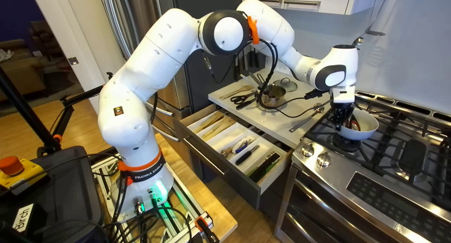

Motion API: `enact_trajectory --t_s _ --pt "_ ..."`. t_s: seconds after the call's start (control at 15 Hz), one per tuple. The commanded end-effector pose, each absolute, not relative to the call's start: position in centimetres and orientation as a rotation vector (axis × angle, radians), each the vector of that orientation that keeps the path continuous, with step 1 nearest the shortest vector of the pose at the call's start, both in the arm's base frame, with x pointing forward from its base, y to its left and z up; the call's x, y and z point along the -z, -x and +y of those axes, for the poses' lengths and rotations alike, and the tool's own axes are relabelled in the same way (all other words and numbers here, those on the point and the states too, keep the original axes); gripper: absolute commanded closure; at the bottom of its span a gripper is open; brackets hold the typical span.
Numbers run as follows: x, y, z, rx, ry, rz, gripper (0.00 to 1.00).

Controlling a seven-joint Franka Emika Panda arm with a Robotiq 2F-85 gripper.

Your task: Put the grey bowl on the front left plate of the stove

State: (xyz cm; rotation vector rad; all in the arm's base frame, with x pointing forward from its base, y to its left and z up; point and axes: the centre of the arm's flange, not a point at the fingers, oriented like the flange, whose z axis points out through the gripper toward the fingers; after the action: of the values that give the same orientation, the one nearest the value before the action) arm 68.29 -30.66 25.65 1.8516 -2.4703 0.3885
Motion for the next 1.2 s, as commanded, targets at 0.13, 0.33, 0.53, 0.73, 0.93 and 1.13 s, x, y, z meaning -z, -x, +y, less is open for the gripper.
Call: enact_trajectory --t_s 0.13,0.33,0.53,0.73,0.93,1.13 --pt "-26.8 -68.1 -31.3 -0.345 -1.866 -2.513 0.98" --pt "-26.5 -68.0 -31.3 -0.327 -1.869 -2.516 0.98" --pt "-26.2 -68.0 -31.3 -0.306 -1.872 -2.519 0.98" --pt "-26.2 -68.2 -31.3 -0.3 -1.873 -2.523 0.6" --pt "-27.2 -68.4 -31.4 -0.321 -1.874 -2.527 0.38" --pt "-29.1 -67.7 -31.1 -0.344 -1.899 -2.523 0.16"
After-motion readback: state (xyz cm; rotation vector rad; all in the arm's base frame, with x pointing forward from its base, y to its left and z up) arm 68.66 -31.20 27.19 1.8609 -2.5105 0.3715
